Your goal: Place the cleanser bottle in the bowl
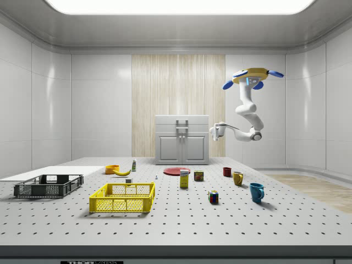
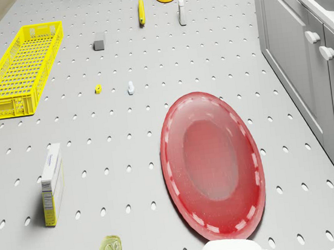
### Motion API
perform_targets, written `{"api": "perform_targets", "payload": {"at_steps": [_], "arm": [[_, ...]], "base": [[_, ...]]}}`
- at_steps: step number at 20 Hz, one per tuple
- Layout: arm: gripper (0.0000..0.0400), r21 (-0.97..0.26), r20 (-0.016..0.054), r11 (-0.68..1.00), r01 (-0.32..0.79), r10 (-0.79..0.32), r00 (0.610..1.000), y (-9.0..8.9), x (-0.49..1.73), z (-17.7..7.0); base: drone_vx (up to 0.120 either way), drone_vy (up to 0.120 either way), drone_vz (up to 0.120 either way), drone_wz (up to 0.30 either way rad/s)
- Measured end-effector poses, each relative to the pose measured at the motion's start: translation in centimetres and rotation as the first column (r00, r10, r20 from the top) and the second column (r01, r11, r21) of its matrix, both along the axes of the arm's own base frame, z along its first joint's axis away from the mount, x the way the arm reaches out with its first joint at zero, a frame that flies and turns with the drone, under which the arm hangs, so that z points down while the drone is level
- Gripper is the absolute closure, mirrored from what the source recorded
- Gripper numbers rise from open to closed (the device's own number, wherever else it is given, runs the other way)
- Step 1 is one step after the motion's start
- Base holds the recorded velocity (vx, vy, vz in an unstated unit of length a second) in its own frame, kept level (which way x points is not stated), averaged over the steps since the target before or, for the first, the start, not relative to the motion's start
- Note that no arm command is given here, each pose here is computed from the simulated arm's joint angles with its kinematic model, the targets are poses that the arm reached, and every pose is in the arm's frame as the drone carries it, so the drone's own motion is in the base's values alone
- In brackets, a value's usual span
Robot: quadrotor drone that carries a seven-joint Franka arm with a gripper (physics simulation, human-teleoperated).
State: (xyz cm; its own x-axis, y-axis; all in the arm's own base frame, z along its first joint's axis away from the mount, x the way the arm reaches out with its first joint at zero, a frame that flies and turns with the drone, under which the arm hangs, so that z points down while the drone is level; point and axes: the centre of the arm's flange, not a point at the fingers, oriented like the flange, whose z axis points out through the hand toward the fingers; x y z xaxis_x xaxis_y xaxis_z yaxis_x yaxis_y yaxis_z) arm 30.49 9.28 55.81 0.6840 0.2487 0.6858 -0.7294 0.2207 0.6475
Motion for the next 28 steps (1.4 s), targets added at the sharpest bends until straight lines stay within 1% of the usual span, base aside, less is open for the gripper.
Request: {"api": "perform_targets", "payload": {"at_steps": [2,4,6,8,11,14,18,21,28], "arm": [[0.0,-0.305,0.0018,0.952,0.011,-0.011,1.0,-1.5,0.09,-2.7],[0.0,-0.534,0.0051,0.845,0.02,-0.02,1.0,-3.2,0.15,-4.5],[0.0,-0.686,0.0081,0.727,0.024,-0.025,1.0,-4.8,0.18,-5.5],[0.0,-0.782,0.0101,0.623,0.026,-0.028,1.0,-6.1,0.19,-6.1],[0.0,-0.86,0.0114,0.509,0.026,-0.031,0.999,-7.4,0.2,-6.5],[0.0,-0.899,0.0117,0.438,0.025,-0.032,0.999,-8.2,0.19,-6.6],[0.0,-0.923,0.0117,0.384,0.023,-0.033,0.999,-8.8,0.19,-6.7],[0.0,-0.931,0.0116,0.363,0.023,-0.033,0.999,-9.0,0.19,-6.7],[0.0,-0.94,0.0114,0.342,0.022,-0.033,0.999,-9.2,0.19,-6.7]], "base": [[0.12,0.0,0.0,0.0],[0.12,0.0,0.0,0.0],[0.12,0.0,0.0,0.0],[0.12,0.0,-0.02,0.0],[0.12,0.0,-0.12,0.0],[0.12,-0.12,-0.12,0.0],[0.12,-0.12,-0.12,0.0],[0.12,-0.107,0.0,0.0],[0.12,0.0,0.0,0.0]]}}
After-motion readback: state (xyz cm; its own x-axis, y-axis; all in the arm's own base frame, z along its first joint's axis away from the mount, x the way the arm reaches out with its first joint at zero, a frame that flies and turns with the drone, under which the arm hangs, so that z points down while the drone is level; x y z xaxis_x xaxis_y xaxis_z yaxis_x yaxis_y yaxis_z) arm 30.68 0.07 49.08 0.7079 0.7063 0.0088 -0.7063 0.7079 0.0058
